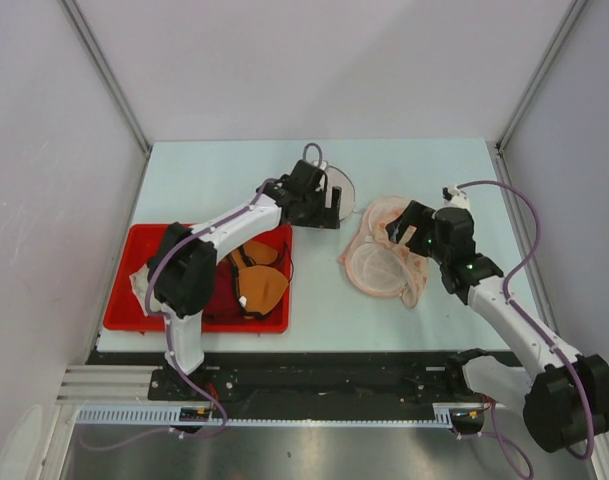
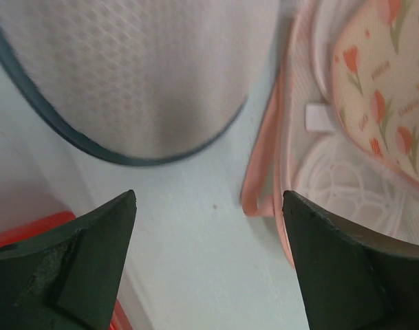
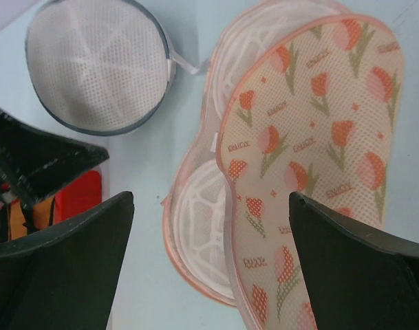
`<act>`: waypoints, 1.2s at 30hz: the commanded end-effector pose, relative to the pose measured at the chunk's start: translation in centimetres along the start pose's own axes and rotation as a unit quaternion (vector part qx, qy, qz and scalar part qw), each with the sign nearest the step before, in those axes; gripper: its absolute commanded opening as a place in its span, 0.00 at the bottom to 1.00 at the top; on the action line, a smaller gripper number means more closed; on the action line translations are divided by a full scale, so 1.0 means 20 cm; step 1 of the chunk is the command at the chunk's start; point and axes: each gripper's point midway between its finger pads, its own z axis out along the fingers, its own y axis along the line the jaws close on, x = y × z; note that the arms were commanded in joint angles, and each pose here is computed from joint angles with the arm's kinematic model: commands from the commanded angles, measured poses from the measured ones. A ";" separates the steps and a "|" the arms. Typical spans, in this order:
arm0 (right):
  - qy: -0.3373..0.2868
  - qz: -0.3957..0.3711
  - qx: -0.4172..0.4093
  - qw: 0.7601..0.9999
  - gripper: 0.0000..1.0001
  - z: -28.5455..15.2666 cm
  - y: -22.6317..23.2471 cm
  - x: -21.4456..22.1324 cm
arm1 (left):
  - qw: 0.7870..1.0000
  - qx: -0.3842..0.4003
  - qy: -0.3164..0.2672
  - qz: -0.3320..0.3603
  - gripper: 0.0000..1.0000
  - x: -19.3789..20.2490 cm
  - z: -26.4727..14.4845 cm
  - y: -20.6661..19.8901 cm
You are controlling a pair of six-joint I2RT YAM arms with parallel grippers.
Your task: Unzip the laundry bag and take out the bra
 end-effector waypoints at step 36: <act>-0.016 0.014 -0.017 1.000 0.98 -0.23 -0.07 -0.09 | 0.960 0.244 -0.137 0.009 1.00 -0.98 -0.53 0.25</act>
